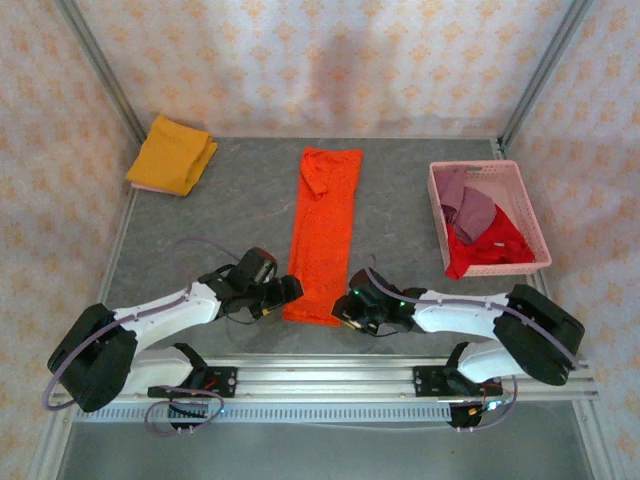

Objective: Fold and stack the t-shirts

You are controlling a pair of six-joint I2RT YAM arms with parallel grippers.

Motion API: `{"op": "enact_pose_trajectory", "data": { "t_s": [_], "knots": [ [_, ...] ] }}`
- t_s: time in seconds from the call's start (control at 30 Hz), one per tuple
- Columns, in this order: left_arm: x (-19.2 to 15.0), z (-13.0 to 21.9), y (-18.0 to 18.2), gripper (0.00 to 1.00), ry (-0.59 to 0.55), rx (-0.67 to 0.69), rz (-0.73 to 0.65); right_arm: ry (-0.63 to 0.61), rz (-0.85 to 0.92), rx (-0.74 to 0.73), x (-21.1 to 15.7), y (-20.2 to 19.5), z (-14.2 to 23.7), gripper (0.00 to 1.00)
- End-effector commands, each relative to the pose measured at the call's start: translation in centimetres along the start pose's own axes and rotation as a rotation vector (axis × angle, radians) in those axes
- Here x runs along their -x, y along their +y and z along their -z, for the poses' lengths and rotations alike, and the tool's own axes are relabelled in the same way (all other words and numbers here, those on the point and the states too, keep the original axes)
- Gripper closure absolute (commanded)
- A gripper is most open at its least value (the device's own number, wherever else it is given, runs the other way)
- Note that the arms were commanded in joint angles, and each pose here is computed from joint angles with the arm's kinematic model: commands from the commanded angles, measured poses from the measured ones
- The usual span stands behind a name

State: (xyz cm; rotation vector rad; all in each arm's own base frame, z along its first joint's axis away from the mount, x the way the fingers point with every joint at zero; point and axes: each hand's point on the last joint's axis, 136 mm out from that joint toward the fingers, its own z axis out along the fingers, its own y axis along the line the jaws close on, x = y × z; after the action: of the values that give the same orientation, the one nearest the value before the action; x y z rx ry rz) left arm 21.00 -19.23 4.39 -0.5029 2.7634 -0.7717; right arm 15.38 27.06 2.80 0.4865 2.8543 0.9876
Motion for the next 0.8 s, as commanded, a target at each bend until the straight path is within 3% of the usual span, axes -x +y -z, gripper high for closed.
{"op": "enact_pose_trajectory", "data": {
  "t_s": [0.0,0.3,0.43,0.5,0.57,0.77],
  "knots": [
    [0.3,0.2,-0.4,0.17,-0.004,-0.013,-0.006,0.016,-0.010,0.017,-0.3,0.4,-0.5,0.67],
    [-0.1,-0.1,-0.1,0.18,0.002,-0.016,0.005,0.011,-0.001,0.001,-0.1,0.3,-0.7,1.00],
    [-0.8,-0.5,-1.1,0.23,0.019,-0.050,0.006,-0.006,0.010,0.011,0.1,0.5,-0.1,1.00],
    [-1.4,-0.9,-1.4,0.35,0.038,-0.061,0.009,-0.011,0.009,0.006,0.1,0.4,0.0,1.00],
    [-1.7,-1.2,-1.1,0.39,0.047,-0.050,0.016,-0.012,0.009,0.002,0.1,0.2,-0.1,1.00],
    [-1.7,-0.1,1.3,0.39,0.014,0.083,-0.004,-0.014,0.007,0.002,0.1,0.2,0.0,1.00]
  ]
}}
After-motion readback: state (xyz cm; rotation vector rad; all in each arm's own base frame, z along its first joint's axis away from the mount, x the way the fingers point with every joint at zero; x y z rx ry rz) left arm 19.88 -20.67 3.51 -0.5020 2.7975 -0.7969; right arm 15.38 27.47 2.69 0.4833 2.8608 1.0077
